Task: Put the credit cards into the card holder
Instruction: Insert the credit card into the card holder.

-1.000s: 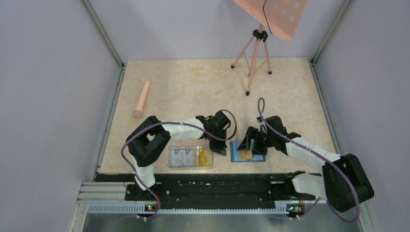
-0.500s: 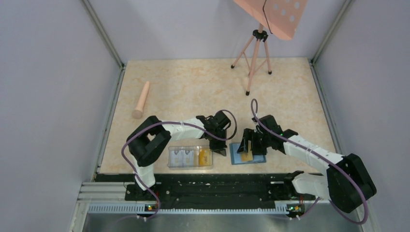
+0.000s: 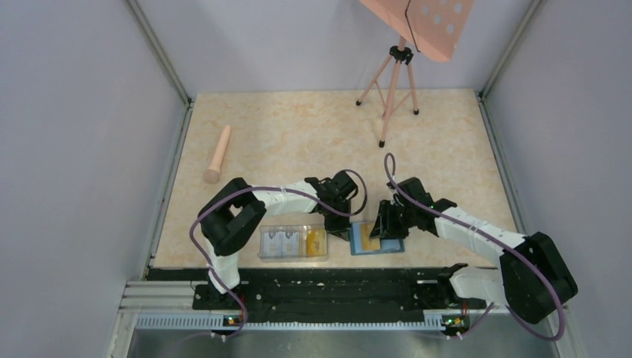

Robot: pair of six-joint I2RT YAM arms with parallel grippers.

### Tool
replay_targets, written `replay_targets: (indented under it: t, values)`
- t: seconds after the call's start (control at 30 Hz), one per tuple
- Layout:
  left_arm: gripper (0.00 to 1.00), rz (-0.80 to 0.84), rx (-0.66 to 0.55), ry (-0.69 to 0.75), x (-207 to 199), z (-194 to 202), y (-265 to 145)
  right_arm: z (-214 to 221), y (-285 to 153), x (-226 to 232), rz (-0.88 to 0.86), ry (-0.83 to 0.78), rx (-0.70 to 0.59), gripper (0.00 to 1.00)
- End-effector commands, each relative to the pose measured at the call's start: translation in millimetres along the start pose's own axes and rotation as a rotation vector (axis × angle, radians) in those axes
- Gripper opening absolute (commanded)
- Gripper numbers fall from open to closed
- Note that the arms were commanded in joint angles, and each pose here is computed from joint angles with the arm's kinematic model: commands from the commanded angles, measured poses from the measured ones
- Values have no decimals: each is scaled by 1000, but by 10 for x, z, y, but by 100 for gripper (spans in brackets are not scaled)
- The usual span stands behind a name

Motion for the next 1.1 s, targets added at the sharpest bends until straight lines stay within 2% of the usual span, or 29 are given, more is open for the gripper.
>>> replay_targets:
  t: [0.0, 0.17, 0.3, 0.37, 0.53, 0.63, 0.73, 0.8, 0.83, 0.97, 1.07]
  values:
    - [0, 0, 6, 39, -54, 4, 116, -26, 71, 127, -50, -17, 2, 38]
    - [0, -1, 6, 42, -64, -3, 114, -20, 106, 198, -81, -19, 14, 38]
    - [0, 1, 6, 44, -75, -10, 106, -16, 110, 269, -105, -23, 21, 34]
    - [0, -1, 5, 46, -74, -15, 109, -14, 106, 295, -116, -21, 25, 29]
    - [0, -1, 0, 50, -87, -33, 98, -11, 103, 307, -121, -13, 27, 9]
    - [0, -4, -11, 57, -99, -49, 68, 6, 112, 264, -98, -8, 33, 9]
    - [0, -12, -49, 71, -122, -102, -33, 6, 98, 198, -58, -12, 29, 13]
    - [1, -18, -97, 88, -154, -174, -145, -12, 68, 173, -35, -17, 16, 23]
    - [4, -13, -121, 103, -190, -208, -211, -24, 49, 169, -29, -19, 8, 28]
    - [29, 15, -238, 158, -344, -321, -539, -88, -39, 214, -27, -37, -26, 48]
    - [37, 55, -317, 175, -430, -375, -785, -131, -92, 248, -29, -44, -45, 59]
Point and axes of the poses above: each gripper's point midway between its finger pads, its own y axis out along the fingers, its own x axis along the line the jaws close on, z = x × y, the point moved 1 cm from there along -y, back along the fingers, and after that the axes turned 5 degrees about y, right-handed, at the moved point
